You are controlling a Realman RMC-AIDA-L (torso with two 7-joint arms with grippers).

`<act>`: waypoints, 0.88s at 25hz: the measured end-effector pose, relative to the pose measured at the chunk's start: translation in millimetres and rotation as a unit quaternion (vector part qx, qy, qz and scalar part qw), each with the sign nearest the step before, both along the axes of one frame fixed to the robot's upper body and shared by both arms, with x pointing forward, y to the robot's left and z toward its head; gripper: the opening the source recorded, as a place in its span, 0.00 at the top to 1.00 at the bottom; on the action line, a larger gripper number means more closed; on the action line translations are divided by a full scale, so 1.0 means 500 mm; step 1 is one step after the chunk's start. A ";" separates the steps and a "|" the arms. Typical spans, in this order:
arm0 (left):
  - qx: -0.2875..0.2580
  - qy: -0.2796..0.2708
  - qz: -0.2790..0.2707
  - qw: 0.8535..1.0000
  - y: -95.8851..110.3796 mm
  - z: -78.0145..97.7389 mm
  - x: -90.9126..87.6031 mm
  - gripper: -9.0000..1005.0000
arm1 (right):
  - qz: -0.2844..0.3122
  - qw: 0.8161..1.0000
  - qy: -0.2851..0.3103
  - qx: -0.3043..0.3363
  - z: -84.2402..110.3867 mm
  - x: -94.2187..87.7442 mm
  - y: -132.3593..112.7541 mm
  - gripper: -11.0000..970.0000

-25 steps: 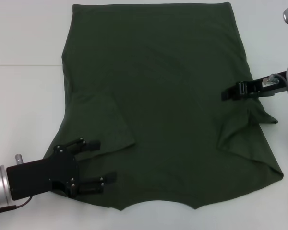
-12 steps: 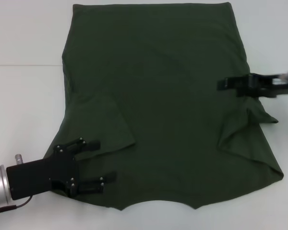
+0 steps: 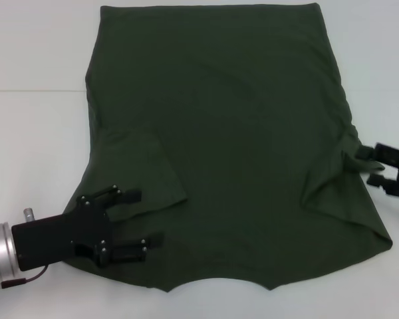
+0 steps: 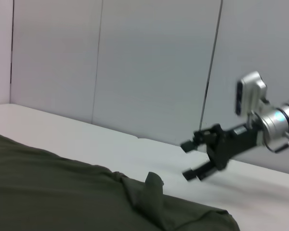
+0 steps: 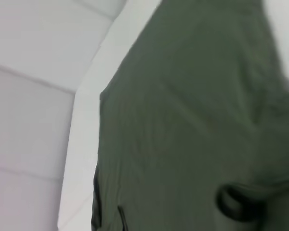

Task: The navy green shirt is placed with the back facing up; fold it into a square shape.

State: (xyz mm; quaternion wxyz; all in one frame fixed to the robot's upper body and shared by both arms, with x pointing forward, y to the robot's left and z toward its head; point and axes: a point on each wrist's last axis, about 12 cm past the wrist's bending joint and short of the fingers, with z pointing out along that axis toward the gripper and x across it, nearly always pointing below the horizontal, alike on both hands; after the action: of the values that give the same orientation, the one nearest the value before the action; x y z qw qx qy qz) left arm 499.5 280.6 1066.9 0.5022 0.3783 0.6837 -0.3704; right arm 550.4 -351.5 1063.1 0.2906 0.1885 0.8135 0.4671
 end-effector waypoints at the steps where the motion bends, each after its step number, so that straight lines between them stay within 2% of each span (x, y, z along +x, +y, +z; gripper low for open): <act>1: -0.001 0.000 0.001 1.000 0.000 0.001 0.001 0.07 | -0.011 1.000 0.005 0.010 -0.007 -0.007 -0.004 0.09; 5: -0.003 0.001 0.003 1.000 0.000 0.003 0.003 0.07 | -0.050 0.998 0.021 0.040 -0.021 -0.016 -0.012 0.09; 9: -0.004 0.000 0.005 1.000 0.001 0.003 0.004 0.07 | -0.079 0.995 0.032 0.058 -0.023 -0.002 -0.004 0.09; 16: -0.006 0.000 0.007 1.000 0.000 0.002 0.004 0.07 | -0.102 0.990 0.053 0.082 -0.026 0.021 0.019 0.10; 22: -0.009 0.004 0.008 1.000 -0.001 -0.003 0.000 0.07 | -0.131 0.985 0.076 0.082 -0.038 0.017 0.004 0.10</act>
State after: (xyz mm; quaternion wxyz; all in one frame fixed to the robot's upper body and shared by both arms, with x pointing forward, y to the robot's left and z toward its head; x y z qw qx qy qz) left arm 499.5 280.3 1065.5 0.5058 0.3668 0.6854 -0.3739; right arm 558.7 -349.4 1044.0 0.2704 0.3513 0.7603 0.4748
